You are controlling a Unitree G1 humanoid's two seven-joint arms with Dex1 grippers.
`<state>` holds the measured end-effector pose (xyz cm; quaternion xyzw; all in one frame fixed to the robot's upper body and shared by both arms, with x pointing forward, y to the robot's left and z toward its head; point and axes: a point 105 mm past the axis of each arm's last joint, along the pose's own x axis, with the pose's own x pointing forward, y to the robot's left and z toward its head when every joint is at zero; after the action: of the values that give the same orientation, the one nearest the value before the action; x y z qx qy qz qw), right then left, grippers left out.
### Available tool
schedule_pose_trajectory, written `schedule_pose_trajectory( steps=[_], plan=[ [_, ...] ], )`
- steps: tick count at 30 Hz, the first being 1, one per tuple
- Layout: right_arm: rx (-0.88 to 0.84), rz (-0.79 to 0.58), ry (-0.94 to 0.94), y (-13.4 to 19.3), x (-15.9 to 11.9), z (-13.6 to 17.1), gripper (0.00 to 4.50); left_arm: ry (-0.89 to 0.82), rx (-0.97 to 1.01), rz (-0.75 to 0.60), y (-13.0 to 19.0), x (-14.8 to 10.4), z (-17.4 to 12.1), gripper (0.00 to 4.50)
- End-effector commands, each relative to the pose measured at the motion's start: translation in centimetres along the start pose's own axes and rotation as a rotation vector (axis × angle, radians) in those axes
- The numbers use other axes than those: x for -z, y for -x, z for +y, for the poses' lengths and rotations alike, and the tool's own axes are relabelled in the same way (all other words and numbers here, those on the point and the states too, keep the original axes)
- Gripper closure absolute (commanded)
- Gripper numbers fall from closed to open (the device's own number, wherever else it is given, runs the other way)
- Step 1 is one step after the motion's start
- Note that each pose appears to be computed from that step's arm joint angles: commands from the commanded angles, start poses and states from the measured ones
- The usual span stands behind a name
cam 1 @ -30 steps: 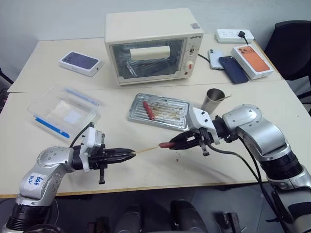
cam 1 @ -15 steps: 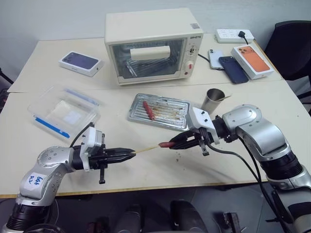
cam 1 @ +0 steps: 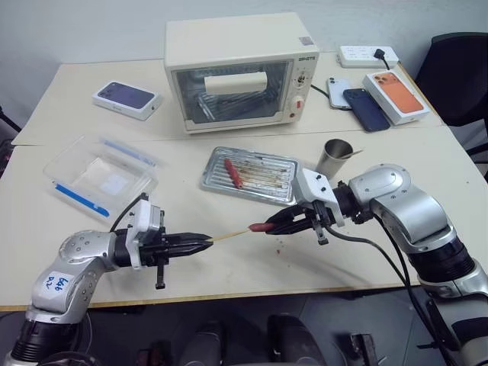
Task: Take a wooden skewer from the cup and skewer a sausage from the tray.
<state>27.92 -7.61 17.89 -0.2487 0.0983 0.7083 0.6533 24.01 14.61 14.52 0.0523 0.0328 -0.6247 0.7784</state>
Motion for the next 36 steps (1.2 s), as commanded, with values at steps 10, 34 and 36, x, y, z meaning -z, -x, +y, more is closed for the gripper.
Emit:
schedule_pose_trajectory(
  steps=[10,34,36],
  plan=[
    [-0.029,0.019,0.07,-0.5,-0.9,0.4,4.23,-0.035,0.033,-0.001,-1.1,-0.4,0.3,4.5],
    [-0.168,0.038,0.239,-4.4,-3.9,0.9,4.23,-0.059,0.178,-0.061,-5.7,-1.8,-0.2,4.5],
    [-0.165,0.033,0.24,-4.1,-3.8,0.8,4.23,-0.061,0.174,-0.063,-5.8,-1.8,-0.2,4.5]
  ],
)
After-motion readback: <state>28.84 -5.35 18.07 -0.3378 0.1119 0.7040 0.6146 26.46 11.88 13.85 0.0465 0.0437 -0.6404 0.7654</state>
